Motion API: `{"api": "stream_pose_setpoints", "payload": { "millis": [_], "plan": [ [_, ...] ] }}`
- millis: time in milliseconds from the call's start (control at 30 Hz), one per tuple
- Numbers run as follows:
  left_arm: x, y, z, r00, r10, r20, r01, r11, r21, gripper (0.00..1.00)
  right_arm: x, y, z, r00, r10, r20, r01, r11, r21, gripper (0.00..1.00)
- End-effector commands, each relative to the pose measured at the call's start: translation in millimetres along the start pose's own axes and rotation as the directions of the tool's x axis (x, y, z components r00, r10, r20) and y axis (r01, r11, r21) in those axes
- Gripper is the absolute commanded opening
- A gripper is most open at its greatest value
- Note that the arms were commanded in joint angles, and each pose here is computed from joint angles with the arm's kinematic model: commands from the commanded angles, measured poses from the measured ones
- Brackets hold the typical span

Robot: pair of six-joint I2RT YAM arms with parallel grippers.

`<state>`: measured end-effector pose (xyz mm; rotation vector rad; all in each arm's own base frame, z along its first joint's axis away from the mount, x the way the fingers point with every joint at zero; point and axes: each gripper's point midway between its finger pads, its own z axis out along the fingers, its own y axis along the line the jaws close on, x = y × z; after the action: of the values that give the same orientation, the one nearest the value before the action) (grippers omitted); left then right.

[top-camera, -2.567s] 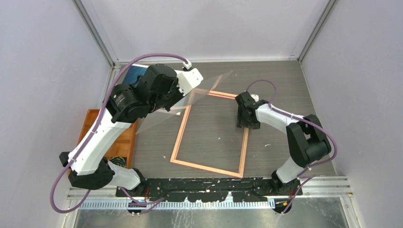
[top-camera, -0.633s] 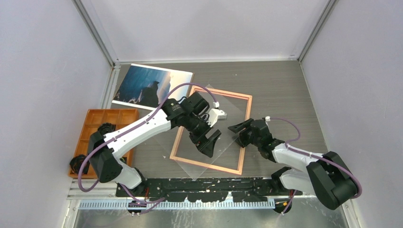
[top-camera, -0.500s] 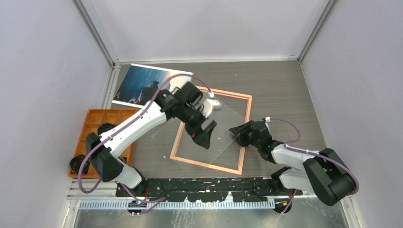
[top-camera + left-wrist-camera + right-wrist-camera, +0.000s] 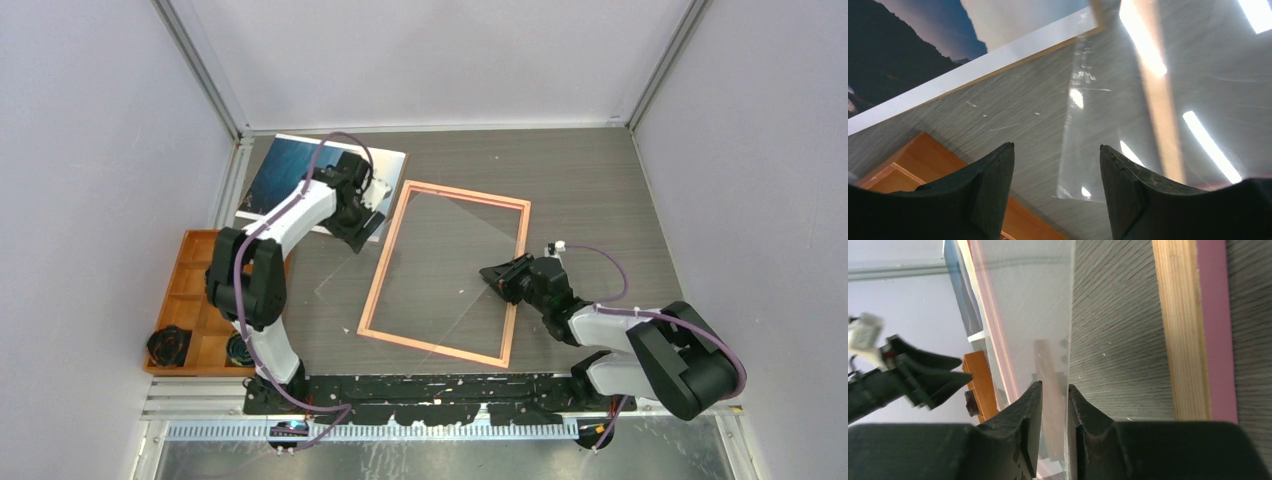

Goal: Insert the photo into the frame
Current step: Place the photo frame item in the photo frame.

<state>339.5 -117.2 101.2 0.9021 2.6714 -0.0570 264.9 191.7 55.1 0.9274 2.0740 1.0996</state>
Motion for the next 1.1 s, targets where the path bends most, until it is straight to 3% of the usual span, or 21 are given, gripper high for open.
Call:
{"api": "stream_pose_setpoints", "payload": {
  "millis": [0,167,367,467,600,700,733,1067],
  "plan": [
    [-1.0,54.9,29.1,0.995,0.084,-0.046,-0.094,0.954,-0.283,0.63,2.1,23.8,3.0,0.999,-0.025,-0.024,0.022,0.994,-0.109,0.3],
    [9.0,73.9,53.5,0.99,0.1,-0.095,-0.129,0.916,-0.379,0.6,6.2,20.3,9.3,0.998,0.007,-0.063,-0.015,0.993,-0.121,0.31],
    [14.9,45.0,55.4,0.99,0.113,-0.083,-0.128,0.967,-0.22,0.59,-8.1,34.7,12.5,0.995,0.051,-0.086,-0.07,0.971,-0.227,0.19],
    [19.0,25.4,48.9,0.99,0.123,-0.072,-0.131,0.985,-0.115,0.59,-12.0,44.0,17.3,0.989,0.056,-0.137,-0.09,0.962,-0.258,0.18],
    [27.6,-3.8,40.4,0.988,0.141,-0.056,-0.139,0.99,0.04,0.59,-8.6,42.3,25.8,0.978,0.058,-0.201,-0.109,0.962,-0.25,0.36],
    [36.8,-15.3,38.9,0.987,0.151,-0.059,-0.145,0.985,0.097,0.59,-6.8,35.1,29.6,0.975,0.078,-0.21,-0.127,0.965,-0.231,0.62],
    [40.7,-17.0,40.1,0.986,0.152,-0.066,-0.145,0.984,0.105,0.59,-6.4,32.2,30.0,0.974,0.085,-0.209,-0.132,0.966,-0.222,0.65],
    [62.5,-25.8,46.0,0.984,0.15,-0.1,-0.136,0.982,0.133,0.58,6.1,-11.7,19.5,0.978,-0.015,-0.208,0.017,1.0,0.004,0.81]
  ]
}}
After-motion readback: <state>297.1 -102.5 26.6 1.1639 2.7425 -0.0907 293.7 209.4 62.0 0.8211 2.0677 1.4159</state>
